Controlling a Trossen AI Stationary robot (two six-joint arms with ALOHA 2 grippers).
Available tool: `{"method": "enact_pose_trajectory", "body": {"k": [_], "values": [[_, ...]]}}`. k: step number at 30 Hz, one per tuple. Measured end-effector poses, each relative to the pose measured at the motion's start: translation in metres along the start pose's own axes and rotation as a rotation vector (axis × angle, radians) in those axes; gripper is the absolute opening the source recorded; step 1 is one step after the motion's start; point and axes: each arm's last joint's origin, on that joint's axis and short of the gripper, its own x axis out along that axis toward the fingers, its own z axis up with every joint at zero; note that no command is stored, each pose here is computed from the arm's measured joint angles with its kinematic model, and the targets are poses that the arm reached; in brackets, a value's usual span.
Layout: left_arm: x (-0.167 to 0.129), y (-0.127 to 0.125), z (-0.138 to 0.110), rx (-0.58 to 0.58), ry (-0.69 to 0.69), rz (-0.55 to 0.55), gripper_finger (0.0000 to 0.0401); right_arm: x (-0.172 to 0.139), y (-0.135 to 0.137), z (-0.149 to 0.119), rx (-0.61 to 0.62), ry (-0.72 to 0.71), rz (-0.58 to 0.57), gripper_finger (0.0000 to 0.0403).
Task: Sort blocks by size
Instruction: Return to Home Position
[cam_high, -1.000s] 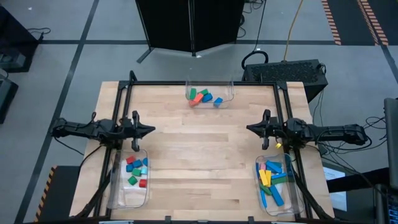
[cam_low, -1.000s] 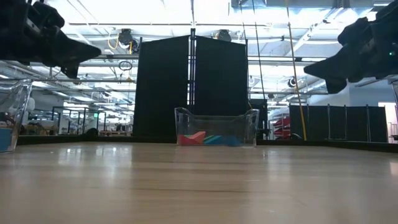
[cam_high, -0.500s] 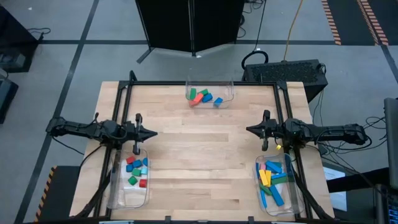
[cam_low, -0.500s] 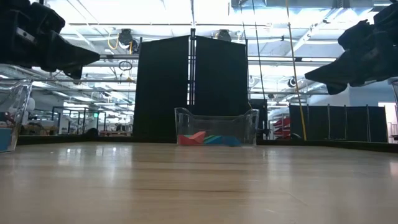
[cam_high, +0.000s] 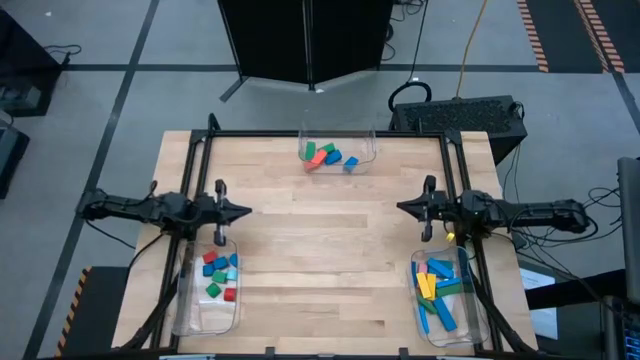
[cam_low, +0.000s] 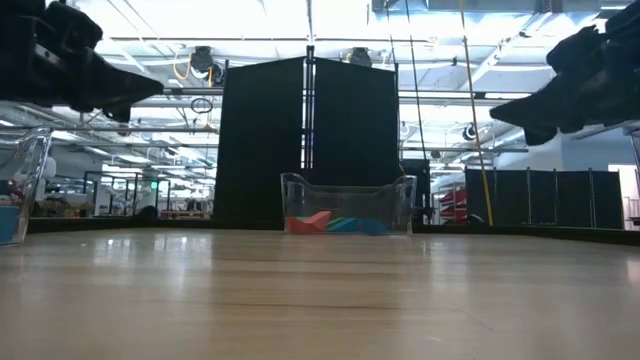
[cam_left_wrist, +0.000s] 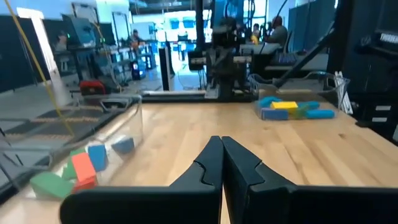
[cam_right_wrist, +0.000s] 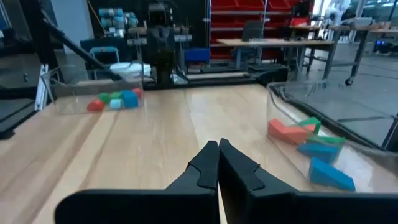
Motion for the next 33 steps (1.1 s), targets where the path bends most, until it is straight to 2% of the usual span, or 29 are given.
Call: {"method": "enact_pose_trajectory", "body": {"k": [7, 33], "values": [[-0.0033, 0.0011, 0.0042, 0.029, -0.053, 0.012, 0.0, -0.0097, -0.0008, 0.0081, -0.001, -0.109, 0.016, 0.0], [-0.0033, 0.0011, 0.0039, 0.005, -0.052, 0.01, 0.0, -0.0096, -0.001, 0.0079, 0.021, -0.093, 0.025, 0.0006]]}}
